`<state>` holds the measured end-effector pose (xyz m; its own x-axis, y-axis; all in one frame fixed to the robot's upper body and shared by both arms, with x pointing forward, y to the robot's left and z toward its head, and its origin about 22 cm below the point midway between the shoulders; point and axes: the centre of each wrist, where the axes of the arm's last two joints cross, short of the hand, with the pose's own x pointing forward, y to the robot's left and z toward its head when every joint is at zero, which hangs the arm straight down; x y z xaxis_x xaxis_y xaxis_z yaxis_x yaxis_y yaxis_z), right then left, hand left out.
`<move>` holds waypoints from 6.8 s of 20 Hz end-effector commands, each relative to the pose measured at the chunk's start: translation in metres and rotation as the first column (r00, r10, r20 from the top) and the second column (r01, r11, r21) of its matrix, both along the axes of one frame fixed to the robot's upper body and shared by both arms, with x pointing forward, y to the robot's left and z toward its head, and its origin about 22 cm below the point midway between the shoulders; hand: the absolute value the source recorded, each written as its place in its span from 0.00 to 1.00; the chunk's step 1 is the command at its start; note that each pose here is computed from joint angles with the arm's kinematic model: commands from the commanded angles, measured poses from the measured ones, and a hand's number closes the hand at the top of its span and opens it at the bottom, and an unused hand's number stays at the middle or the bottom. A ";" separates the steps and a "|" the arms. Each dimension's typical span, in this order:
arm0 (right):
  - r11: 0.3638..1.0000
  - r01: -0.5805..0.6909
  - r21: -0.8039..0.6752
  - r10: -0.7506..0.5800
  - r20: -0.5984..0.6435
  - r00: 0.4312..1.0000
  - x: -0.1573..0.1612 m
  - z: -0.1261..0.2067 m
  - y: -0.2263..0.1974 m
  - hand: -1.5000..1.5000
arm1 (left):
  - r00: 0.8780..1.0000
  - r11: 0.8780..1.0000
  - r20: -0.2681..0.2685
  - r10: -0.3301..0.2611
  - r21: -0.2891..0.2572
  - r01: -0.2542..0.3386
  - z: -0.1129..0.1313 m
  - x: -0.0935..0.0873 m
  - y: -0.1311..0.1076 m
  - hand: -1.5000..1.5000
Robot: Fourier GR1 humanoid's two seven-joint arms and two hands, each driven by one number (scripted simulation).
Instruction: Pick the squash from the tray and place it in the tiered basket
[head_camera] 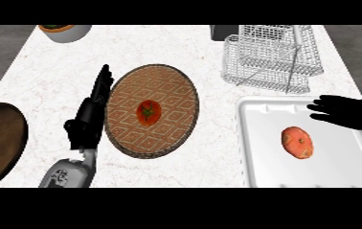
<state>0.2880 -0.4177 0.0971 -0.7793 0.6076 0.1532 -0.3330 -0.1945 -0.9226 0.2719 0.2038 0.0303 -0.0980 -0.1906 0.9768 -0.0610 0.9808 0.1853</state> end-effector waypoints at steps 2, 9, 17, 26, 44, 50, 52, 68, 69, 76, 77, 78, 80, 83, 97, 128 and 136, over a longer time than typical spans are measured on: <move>0.992 -0.102 0.068 0.107 -0.076 0.991 0.004 -0.003 0.003 0.00 | 1.000 1.000 -0.015 -0.007 -0.009 0.007 0.001 -0.005 0.004 0.50; 0.992 -0.116 0.059 0.121 -0.101 0.987 0.014 -0.010 0.018 0.00 | 1.000 1.000 0.001 0.002 -0.015 -0.002 -0.011 -0.003 0.005 0.50; 0.994 -0.111 0.015 0.112 -0.137 0.984 0.001 -0.027 0.022 0.00 | 1.000 1.000 -0.006 0.003 -0.025 -0.003 -0.007 -0.010 -0.007 0.50; 0.996 -0.090 0.021 0.092 -0.117 0.989 0.015 -0.047 0.040 0.00 | 1.000 1.000 -0.012 -0.013 -0.022 0.013 0.021 0.006 -0.007 0.50; 0.994 -0.066 0.088 0.081 -0.179 0.980 0.017 -0.080 0.041 0.00 | 1.000 1.000 0.008 -0.002 -0.003 0.002 0.009 -0.002 -0.009 0.50; 0.985 -0.076 0.157 0.090 -0.084 0.992 0.012 -0.104 0.056 1.00 | 1.000 1.000 0.030 0.001 0.005 -0.001 0.005 0.007 0.002 0.50; 0.982 -0.112 0.149 0.111 0.015 0.994 0.015 -0.103 0.067 1.00 | 1.000 1.000 -0.001 0.002 -0.005 -0.002 0.009 -0.006 -0.001 0.50; 0.514 0.842 -0.166 -0.824 0.176 0.538 0.050 -0.104 0.199 1.00 | 0.999 1.000 -0.042 -0.007 -0.001 0.007 -0.009 -0.004 -0.003 0.50; 0.477 0.870 -0.128 -0.843 0.211 0.494 0.058 -0.090 0.219 1.00 | 0.999 1.000 -0.037 -0.004 0.015 0.004 -0.012 -0.004 -0.005 0.50; 0.274 0.959 0.065 -0.903 0.360 0.234 0.060 0.002 0.316 1.00 | 1.000 1.000 -0.027 0.002 0.017 -0.001 -0.003 0.000 -0.004 0.50; 0.264 0.962 0.074 -0.901 0.374 0.218 0.060 0.022 0.323 1.00 | 1.000 1.000 -0.015 0.013 0.011 -0.012 0.004 0.003 -0.005 0.50; 0.244 0.960 0.137 -0.909 0.378 0.177 0.055 0.040 0.326 1.00 | 1.000 1.000 -0.017 0.016 -0.003 -0.016 -0.003 0.000 0.001 0.50; 0.230 0.954 0.193 -0.913 0.382 0.143 0.049 0.083 0.335 1.00 | 0.999 1.000 -0.033 0.009 0.008 -0.009 -0.012 -0.004 -0.002 0.50; 0.212 0.945 0.250 -0.920 0.378 0.106 0.032 0.128 0.345 1.00 | 0.999 1.000 -0.021 0.025 0.002 -0.025 -0.006 0.002 0.000 0.50; 0.070 0.897 0.437 -0.997 0.057 0.050 0.053 0.210 0.311 1.00 | 1.000 1.000 -0.004 -0.015 0.008 0.015 0.006 0.005 0.001 0.50; -0.160 0.850 0.501 -0.980 -0.183 -0.077 0.147 0.142 0.200 0.00 | 1.000 1.000 0.005 -0.008 -0.001 0.008 0.004 0.005 -0.003 0.50; -0.392 0.618 0.681 -0.919 -0.328 -0.221 0.115 0.179 0.147 0.00 | 1.000 1.000 -0.008 0.022 0.001 -0.022 0.006 0.011 -0.003 0.50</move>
<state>0.4175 -0.2489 0.2565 0.4466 0.5379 0.7150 0.5526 0.4627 -0.6932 0.2740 0.1992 0.0311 -0.0897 -0.1887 0.9779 -0.0641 0.9809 0.1834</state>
